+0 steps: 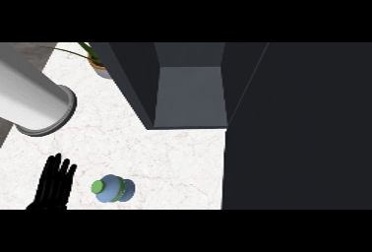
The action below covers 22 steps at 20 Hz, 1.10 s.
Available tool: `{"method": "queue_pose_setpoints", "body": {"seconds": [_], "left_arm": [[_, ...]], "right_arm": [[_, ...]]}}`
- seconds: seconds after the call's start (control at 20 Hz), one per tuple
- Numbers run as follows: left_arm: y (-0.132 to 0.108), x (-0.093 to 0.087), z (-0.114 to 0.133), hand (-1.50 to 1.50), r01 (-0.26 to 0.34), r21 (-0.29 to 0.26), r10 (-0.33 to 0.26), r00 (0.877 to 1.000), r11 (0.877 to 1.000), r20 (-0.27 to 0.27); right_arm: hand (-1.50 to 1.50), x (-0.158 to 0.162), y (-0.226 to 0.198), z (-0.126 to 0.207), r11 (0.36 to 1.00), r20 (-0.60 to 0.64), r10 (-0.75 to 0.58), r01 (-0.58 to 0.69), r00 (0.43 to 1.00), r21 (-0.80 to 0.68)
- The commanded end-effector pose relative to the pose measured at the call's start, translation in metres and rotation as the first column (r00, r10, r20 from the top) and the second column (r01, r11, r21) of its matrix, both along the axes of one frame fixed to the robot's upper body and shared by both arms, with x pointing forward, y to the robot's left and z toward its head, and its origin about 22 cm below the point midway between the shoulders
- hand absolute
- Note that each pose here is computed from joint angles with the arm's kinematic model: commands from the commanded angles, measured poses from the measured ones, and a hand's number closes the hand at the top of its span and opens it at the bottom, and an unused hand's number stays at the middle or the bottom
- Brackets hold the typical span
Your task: Pick up the bottled water, place it into the cabinet and close the cabinet
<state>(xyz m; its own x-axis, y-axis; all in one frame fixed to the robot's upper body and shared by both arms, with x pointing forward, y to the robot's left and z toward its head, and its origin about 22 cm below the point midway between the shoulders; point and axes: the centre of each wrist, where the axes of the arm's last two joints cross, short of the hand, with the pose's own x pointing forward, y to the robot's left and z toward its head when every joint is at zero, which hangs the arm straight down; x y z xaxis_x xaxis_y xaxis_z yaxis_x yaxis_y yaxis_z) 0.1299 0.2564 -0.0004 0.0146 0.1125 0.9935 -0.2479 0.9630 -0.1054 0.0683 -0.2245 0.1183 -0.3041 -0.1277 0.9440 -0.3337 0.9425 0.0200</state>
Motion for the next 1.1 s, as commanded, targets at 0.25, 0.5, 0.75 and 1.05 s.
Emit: {"method": "queue_pose_setpoints", "body": {"seconds": [0.25, 0.5, 0.75, 1.05], "left_arm": [[0.026, 0.011, -0.078, -1.5, -0.021, -0.013, 0.02, 0.999, 1.0, -0.05], [0.015, 0.024, -0.117, -1.5, 0.068, -0.067, -0.07, 0.997, 0.995, -0.033], [0.012, 0.024, -0.149, -1.5, 0.084, -0.083, -0.085, 0.996, 0.993, -0.014], [-0.004, 0.031, -0.171, 1.5, 0.104, -0.142, -0.101, 0.994, 0.984, 0.03]], "right_arm": [[-1.5, -0.032, -0.004, 0.037, 1.0, 0.042, -0.001, 0.001, 0.999, -0.017], [-1.5, -0.031, -0.007, 0.028, 1.0, 0.05, -0.002, 0.003, 0.999, -0.015], [-1.5, -0.036, -0.008, 0.029, 0.999, 0.051, 0.016, -0.014, 0.999, -0.039], [-1.5, -0.042, 0.005, 0.034, 1.0, 0.045, -0.004, 0.004, 0.999, -0.01]]}}
